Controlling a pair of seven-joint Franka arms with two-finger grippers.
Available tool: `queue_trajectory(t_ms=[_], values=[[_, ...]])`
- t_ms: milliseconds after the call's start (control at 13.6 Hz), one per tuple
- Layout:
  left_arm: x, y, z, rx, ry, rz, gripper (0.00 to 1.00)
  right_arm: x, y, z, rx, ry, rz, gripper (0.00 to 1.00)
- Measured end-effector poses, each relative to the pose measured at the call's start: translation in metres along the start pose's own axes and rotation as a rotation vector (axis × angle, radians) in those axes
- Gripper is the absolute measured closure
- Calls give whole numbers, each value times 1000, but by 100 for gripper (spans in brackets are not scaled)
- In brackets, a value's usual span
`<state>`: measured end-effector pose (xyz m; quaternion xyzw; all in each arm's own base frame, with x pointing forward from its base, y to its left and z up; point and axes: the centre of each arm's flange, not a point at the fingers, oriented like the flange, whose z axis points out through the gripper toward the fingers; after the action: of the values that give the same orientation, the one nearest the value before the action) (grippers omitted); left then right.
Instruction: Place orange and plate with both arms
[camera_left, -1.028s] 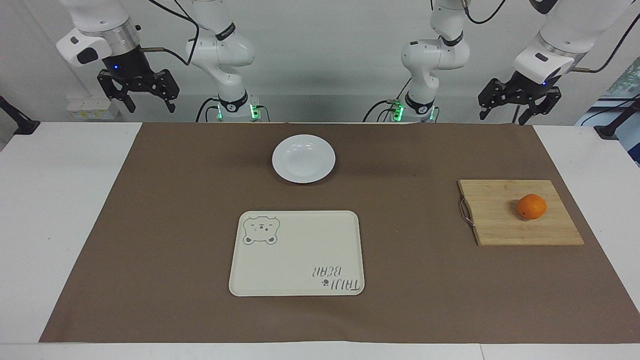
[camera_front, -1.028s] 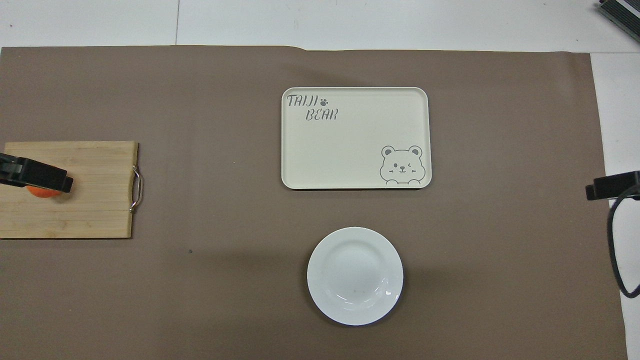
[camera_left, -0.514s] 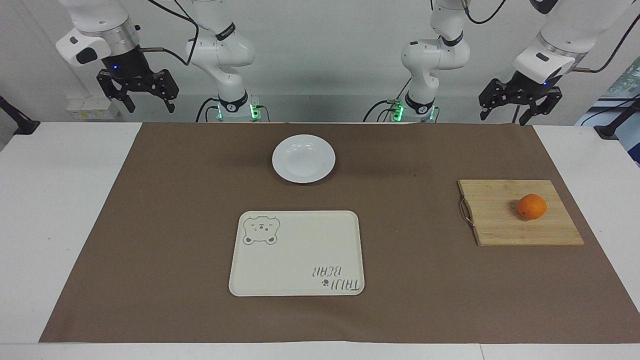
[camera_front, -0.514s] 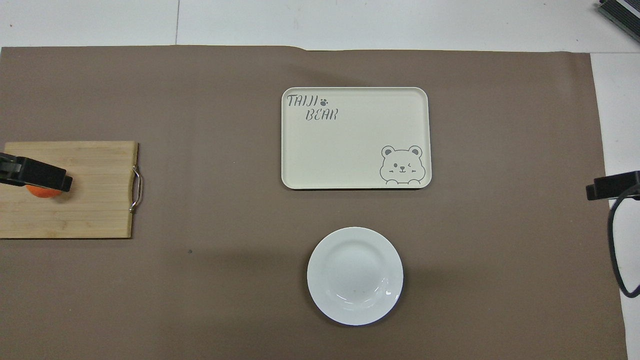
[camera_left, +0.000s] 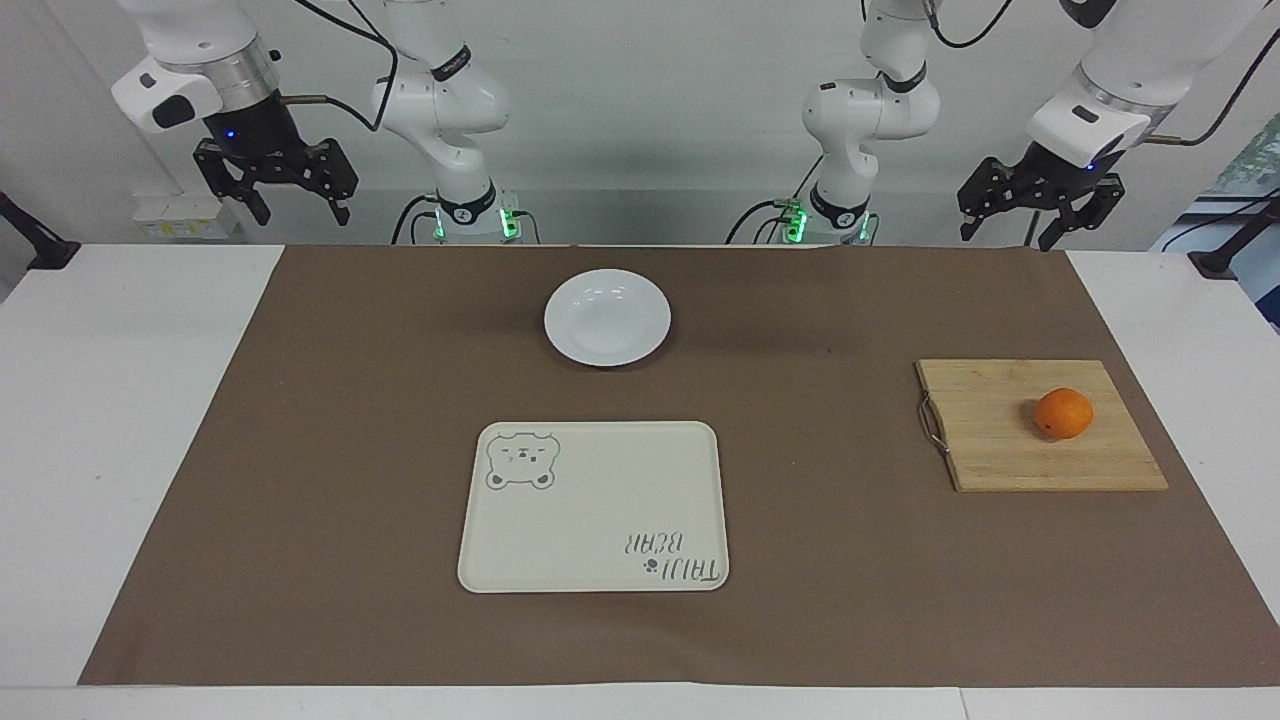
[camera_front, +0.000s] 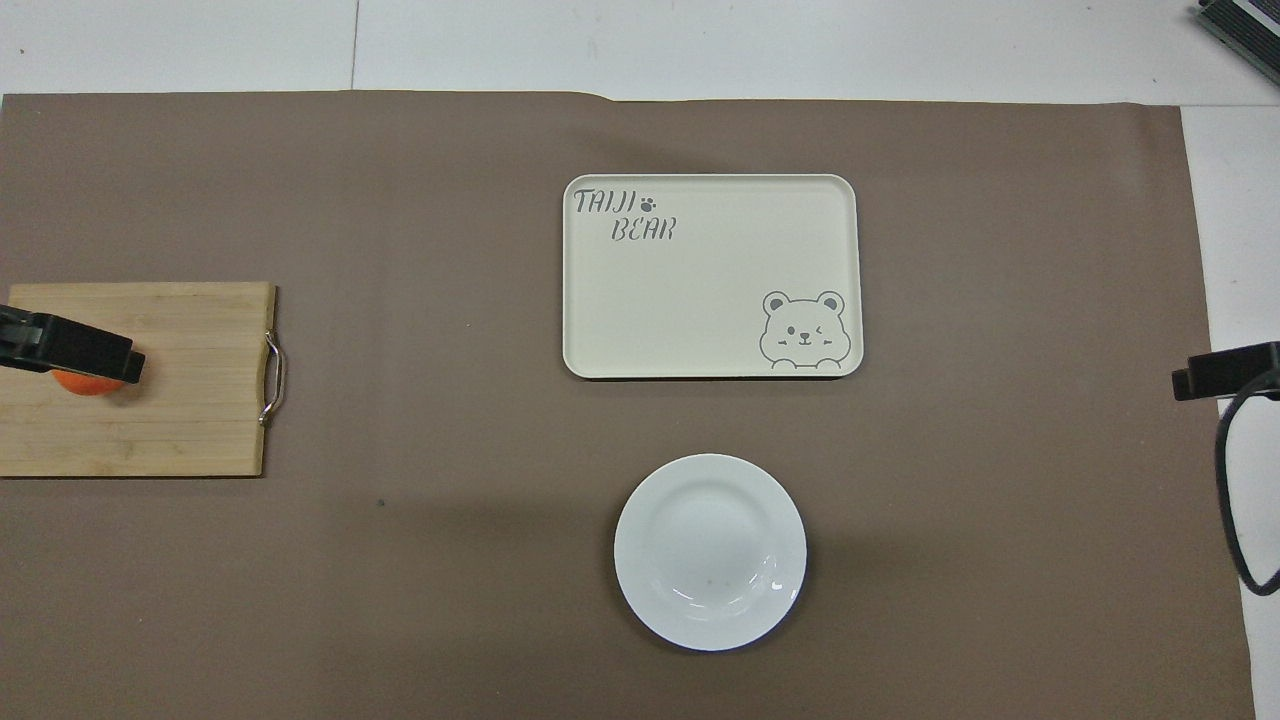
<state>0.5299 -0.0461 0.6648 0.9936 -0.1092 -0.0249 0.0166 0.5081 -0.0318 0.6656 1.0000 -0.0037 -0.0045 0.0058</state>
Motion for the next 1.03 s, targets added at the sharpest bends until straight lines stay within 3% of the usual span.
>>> queue_trajectory(t_ms=[367,587,1028], values=[[5,-8,-5,7,54,-13,0,0,0,0,0,0,-1,0],[6,-44,-1,13,89,-43,0,0,3,0,1,0,6,0],[25,-137,61,31,143,-103,0,-1,10,1,2,-2,17,0]])
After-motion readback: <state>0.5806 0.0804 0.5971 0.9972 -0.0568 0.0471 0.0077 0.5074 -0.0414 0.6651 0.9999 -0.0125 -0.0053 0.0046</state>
